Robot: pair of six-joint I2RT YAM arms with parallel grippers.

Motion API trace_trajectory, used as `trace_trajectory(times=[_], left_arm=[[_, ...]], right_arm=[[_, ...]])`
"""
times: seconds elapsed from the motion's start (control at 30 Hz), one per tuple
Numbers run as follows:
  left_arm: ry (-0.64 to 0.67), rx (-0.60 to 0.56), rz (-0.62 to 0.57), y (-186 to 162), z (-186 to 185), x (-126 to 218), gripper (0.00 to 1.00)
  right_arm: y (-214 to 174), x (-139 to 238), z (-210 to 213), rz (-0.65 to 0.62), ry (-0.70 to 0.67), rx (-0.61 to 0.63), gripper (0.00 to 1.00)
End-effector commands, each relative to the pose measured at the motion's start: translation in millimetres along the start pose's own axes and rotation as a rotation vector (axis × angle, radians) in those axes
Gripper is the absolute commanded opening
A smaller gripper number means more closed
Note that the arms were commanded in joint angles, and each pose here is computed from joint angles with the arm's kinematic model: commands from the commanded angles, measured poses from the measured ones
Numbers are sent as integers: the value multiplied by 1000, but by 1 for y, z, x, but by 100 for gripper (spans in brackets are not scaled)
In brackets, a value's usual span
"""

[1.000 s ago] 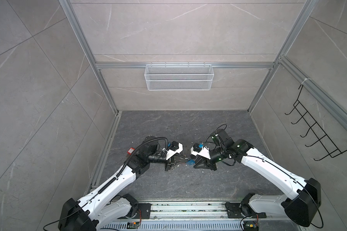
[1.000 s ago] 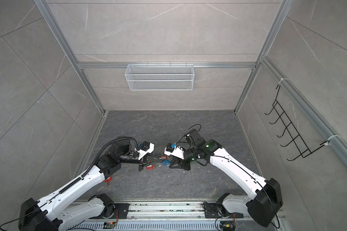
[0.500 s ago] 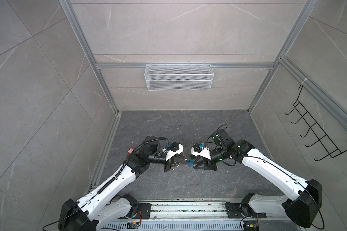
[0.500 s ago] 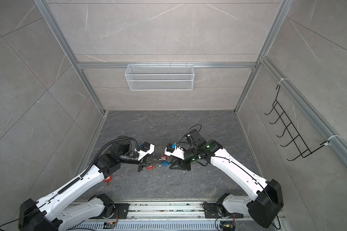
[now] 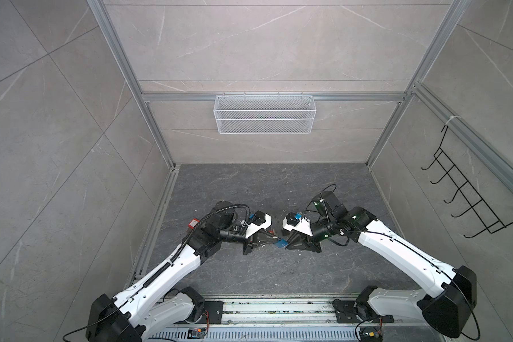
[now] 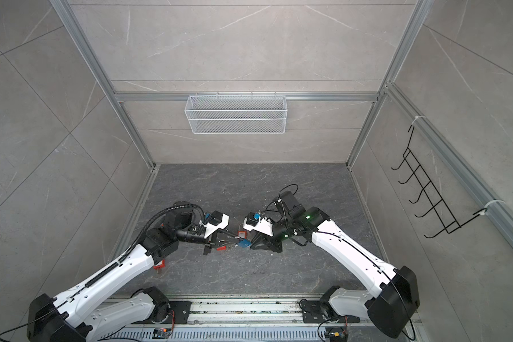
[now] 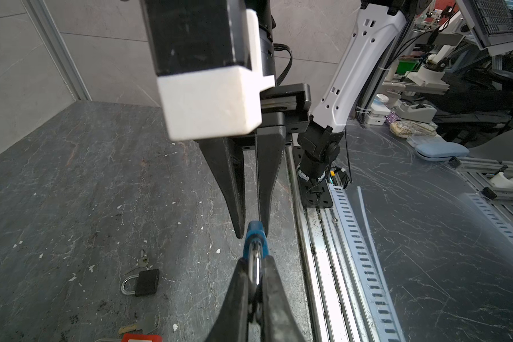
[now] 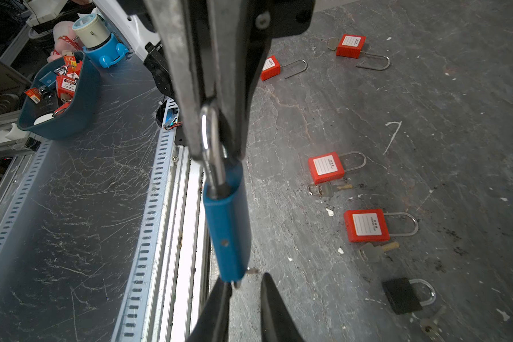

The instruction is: Lock with the key

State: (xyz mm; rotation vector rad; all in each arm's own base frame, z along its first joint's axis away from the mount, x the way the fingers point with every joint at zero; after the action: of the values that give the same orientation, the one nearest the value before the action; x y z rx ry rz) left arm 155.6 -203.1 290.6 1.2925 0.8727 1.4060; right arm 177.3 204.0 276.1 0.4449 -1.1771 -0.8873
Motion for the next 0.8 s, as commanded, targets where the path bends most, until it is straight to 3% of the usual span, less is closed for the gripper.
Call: trace_trajectory(times=[0.0, 0.4, 0.77], left_arm=[[-5, -99, -75, 25, 4, 4, 0], [0, -93, -51, 25, 5, 3, 0], [68, -111, 65, 31, 15, 39, 0]], right_arm=[[2, -3, 2, -12, 29, 3, 21], [3, -3, 2, -30, 22, 21, 0], [-25, -21, -10, 4, -16, -39, 0]])
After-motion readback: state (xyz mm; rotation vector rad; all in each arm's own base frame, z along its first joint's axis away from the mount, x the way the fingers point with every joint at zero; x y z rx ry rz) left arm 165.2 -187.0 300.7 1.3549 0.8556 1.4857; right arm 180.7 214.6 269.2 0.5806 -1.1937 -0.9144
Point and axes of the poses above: each gripper's point midway between its finger pads, its own x axis back along the fingers, its own z axis along the line the jaws close on, y = z × x, the point moved 9 cm from there along x, back along the fingers, and after that the axes turned 13 degrees about -x, right-handed, at the moved point
